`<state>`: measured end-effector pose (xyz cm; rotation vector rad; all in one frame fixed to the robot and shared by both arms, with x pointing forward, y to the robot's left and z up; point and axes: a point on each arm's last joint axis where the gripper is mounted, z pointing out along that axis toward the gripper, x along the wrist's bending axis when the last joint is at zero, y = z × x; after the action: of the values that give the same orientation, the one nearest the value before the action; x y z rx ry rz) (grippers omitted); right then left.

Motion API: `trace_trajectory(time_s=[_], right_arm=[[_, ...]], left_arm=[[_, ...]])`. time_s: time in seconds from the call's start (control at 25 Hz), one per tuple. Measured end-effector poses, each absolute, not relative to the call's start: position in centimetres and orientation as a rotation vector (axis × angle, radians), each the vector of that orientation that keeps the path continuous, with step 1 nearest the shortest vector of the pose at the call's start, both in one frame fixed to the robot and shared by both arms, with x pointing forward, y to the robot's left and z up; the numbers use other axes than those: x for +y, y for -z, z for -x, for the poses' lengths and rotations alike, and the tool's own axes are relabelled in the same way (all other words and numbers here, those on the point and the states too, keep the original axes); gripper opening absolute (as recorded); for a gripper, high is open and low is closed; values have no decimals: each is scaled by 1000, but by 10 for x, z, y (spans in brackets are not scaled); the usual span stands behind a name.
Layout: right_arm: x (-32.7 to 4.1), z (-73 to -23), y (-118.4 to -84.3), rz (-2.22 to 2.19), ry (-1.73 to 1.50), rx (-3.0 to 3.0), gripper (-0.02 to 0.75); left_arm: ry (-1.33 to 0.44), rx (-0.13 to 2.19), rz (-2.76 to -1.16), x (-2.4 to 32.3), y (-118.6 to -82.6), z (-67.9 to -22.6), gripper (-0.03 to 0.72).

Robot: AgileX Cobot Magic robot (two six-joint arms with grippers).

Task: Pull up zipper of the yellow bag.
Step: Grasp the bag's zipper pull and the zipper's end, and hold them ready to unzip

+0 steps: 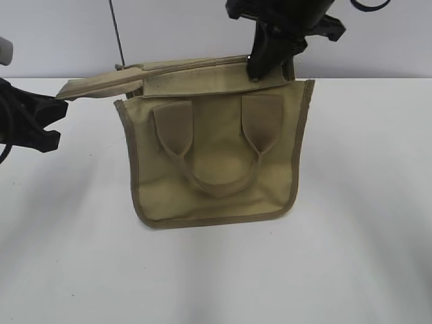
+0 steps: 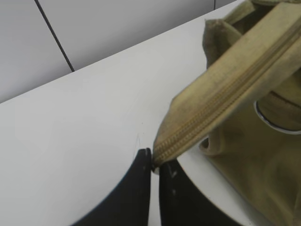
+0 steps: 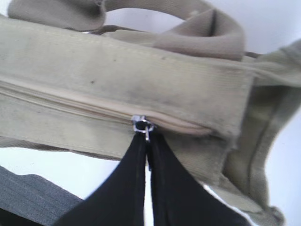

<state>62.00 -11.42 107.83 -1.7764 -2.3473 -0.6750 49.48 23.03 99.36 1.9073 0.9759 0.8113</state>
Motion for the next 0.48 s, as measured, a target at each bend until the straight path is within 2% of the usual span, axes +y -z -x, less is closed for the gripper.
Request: trace_trajectory(time_s=[0.48], right_arm=[[-129,-623,-1082,1813,627,-2468,-15]], left_arm=[[-810,967,-1898,230,-994,-495,7]])
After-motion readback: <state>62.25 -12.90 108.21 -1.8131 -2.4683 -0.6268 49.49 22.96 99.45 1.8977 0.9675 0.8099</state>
